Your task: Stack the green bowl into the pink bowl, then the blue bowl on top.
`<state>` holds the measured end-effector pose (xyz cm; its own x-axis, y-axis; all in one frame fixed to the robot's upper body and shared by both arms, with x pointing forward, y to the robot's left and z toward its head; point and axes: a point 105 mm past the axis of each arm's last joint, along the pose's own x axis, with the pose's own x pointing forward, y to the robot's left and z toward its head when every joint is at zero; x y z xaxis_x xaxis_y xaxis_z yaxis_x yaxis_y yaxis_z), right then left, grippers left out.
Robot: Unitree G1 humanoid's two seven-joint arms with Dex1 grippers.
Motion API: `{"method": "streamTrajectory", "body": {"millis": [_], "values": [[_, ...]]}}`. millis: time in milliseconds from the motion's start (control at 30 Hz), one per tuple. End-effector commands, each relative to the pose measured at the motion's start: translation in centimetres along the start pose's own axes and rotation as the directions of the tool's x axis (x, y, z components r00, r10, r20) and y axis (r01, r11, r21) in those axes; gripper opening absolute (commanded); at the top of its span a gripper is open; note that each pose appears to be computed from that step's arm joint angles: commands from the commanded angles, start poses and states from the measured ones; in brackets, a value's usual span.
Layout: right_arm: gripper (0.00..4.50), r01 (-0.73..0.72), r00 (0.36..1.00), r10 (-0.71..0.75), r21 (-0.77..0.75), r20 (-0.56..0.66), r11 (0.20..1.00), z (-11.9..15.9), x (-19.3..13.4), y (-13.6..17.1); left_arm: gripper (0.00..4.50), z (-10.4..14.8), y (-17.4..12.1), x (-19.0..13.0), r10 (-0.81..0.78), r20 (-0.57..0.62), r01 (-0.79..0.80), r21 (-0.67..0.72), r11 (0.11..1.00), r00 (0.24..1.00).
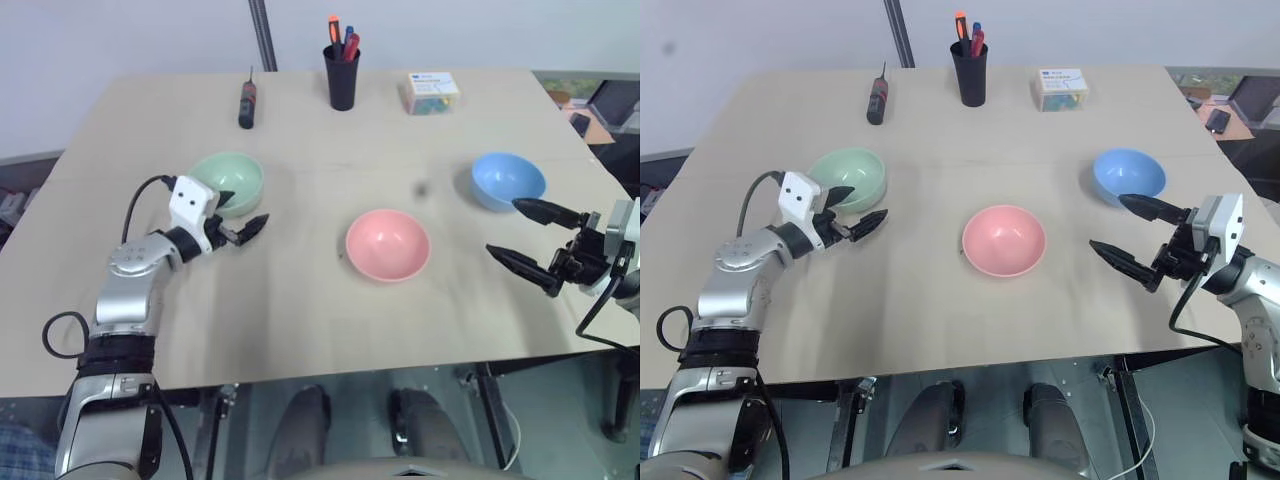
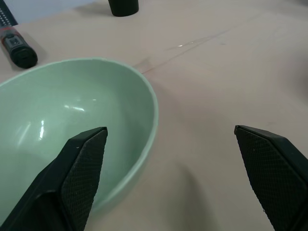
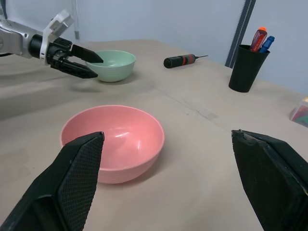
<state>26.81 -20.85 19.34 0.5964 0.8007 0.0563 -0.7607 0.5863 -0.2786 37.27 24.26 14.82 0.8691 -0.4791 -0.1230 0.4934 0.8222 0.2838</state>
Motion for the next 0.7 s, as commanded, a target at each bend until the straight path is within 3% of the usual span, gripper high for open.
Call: {"method": "streamTrajectory", "body": {"millis": [33, 300, 700], "values": [[4.44, 0.019, 0.999, -0.017, -0.058, 0.034, 0.998, 1.5, -0.4, -0.2, 4.50, 0.6, 0.9, 0.7, -0.003, -0.011, 0.004, 0.070, 0.998, 1.000], [4.44, 0.001, 0.999, 0.002, -0.075, 0.045, 0.997, 2.0, -0.5, -0.1, 4.50, -1.0, 1.1, 2.1, -0.056, -0.128, 0.072, 0.121, 0.990, 0.990], [4.44, -0.059, 0.997, 0.062, -0.077, 0.035, 0.995, 2.0, -0.2, 0.6, 4.50, -1.9, 1.0, 2.3, -0.101, -0.176, 0.126, 0.138, 0.982, 0.979]]}}
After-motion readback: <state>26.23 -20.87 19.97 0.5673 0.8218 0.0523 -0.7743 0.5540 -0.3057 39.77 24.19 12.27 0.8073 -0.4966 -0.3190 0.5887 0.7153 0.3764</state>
